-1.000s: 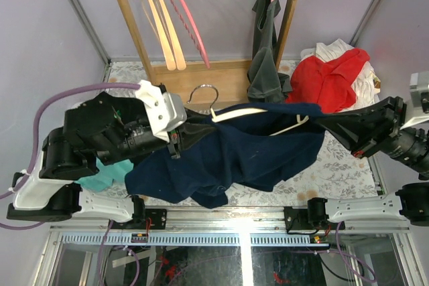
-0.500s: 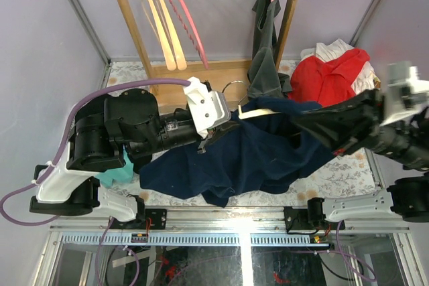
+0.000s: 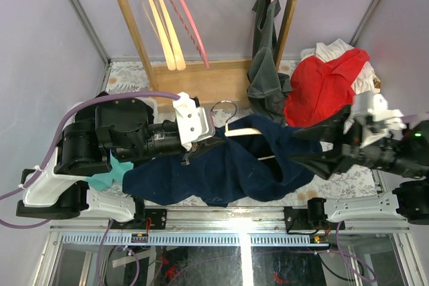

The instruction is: Place the t-shirt on the hanger

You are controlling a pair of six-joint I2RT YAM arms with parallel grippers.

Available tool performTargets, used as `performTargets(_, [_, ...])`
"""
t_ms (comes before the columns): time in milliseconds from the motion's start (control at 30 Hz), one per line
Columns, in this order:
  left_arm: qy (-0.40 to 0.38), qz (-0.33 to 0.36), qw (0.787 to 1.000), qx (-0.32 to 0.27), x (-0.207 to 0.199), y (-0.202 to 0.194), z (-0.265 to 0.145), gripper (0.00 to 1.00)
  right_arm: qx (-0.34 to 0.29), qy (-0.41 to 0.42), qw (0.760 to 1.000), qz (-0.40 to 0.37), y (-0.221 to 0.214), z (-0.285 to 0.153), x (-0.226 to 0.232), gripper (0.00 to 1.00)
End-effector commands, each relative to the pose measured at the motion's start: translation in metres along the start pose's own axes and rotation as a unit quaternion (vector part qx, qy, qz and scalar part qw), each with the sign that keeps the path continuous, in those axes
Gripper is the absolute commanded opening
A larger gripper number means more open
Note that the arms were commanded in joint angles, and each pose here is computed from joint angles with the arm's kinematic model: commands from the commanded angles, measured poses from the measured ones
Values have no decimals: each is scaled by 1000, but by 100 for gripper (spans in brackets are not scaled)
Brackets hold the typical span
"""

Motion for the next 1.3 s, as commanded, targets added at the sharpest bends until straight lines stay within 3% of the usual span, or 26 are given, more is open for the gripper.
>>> performTargets(0, [-29,-21,998,-48,-4,10,-12,0,-50,5,999,1,17,-34,-5,60])
performTargets(167, [-68,-33,996,-41,-14,4,-19,0,-67,-13,997,-23,26,-38,-9,59])
performTargets(467, [-107,-42,992,-49,-21,3,-37,0,-5,-26,998,-65,14,-5,-8,60])
performTargets(733, [-88,-44,994,-36,-18,-2,-44,0,15,-53,998,-19,-15,-19,-17,60])
performTargets(900, [-67,-47,996,-39,-15,-5,-59,0,25,-7,1000,5,-33,-30,-13,66])
performTargets(1267, [-63,-58,995,-51,-16,-10,-77,0,57,-1,998,11,-55,-27,-14,70])
Point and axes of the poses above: each gripper's point midway between its finger pads, its own z axis out along the fingers, its own x axis along the line the jaws close on, y = z × x, the point moved 9 cm from there along -z, back along the fingers, and after that the axes turned 10 degrees about z, right-handed, at the moved point
